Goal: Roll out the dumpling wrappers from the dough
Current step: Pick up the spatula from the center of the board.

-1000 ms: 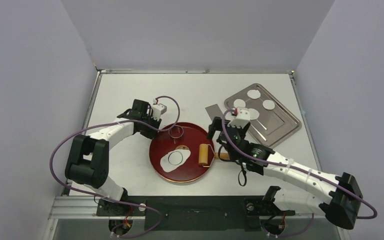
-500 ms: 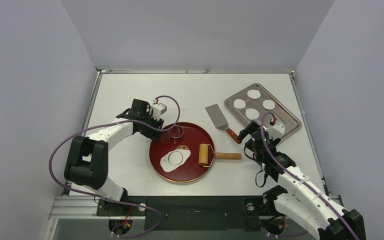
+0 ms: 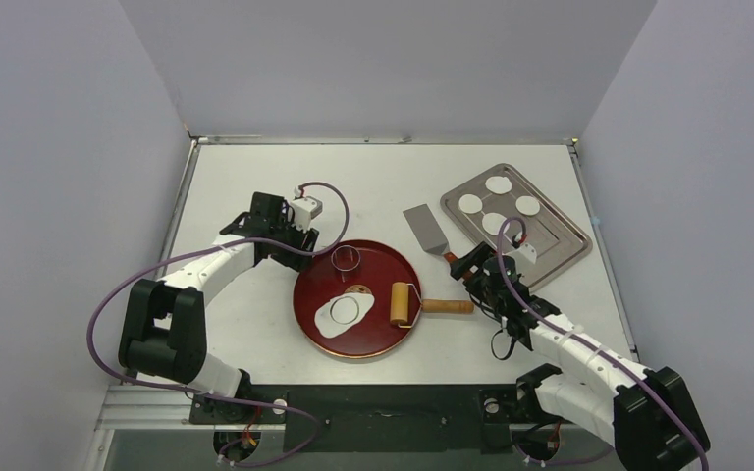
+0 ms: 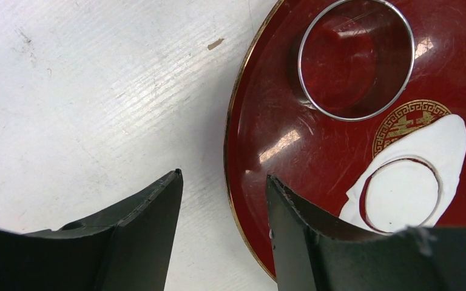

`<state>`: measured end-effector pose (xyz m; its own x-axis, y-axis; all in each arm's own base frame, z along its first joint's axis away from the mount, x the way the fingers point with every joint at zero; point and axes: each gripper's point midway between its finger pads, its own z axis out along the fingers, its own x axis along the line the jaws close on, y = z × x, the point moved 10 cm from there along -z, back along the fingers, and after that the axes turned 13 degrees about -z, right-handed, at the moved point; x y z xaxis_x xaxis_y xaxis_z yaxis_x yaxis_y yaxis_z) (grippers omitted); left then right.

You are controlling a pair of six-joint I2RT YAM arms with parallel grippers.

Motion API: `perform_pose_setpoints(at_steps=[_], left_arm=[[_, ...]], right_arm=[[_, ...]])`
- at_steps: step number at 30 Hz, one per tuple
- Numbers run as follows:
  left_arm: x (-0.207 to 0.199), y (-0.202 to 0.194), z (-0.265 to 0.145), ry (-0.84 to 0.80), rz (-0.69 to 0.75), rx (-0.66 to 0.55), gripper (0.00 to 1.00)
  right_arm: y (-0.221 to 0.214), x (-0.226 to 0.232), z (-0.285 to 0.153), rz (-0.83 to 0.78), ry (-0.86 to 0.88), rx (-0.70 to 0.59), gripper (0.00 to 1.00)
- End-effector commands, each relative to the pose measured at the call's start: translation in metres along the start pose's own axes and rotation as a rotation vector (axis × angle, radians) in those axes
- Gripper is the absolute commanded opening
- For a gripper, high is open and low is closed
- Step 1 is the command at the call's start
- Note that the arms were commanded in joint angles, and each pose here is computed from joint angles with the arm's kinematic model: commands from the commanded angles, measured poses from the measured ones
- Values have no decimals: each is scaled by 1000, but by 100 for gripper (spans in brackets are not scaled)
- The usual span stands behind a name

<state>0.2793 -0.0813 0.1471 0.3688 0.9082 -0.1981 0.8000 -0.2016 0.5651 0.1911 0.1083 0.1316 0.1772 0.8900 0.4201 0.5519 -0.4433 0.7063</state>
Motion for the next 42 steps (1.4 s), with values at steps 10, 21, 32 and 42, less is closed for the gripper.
perform_pose_setpoints(at_steps=[10,21,32,42], left_arm=[[0,9,-6,-20,9,-57,50],[0,8,-7,-16,10,-59,51],[1,9,-8,-14,14,-67,50],[2,11,-10,-15,12,-62,51]], right_arm=[[7,12,18,133,71,-93,57],[4,8,23,136,40,-97,25],[12,5,16,27,4,-95,0],[20,6,-6,-46,50,-90,0]])
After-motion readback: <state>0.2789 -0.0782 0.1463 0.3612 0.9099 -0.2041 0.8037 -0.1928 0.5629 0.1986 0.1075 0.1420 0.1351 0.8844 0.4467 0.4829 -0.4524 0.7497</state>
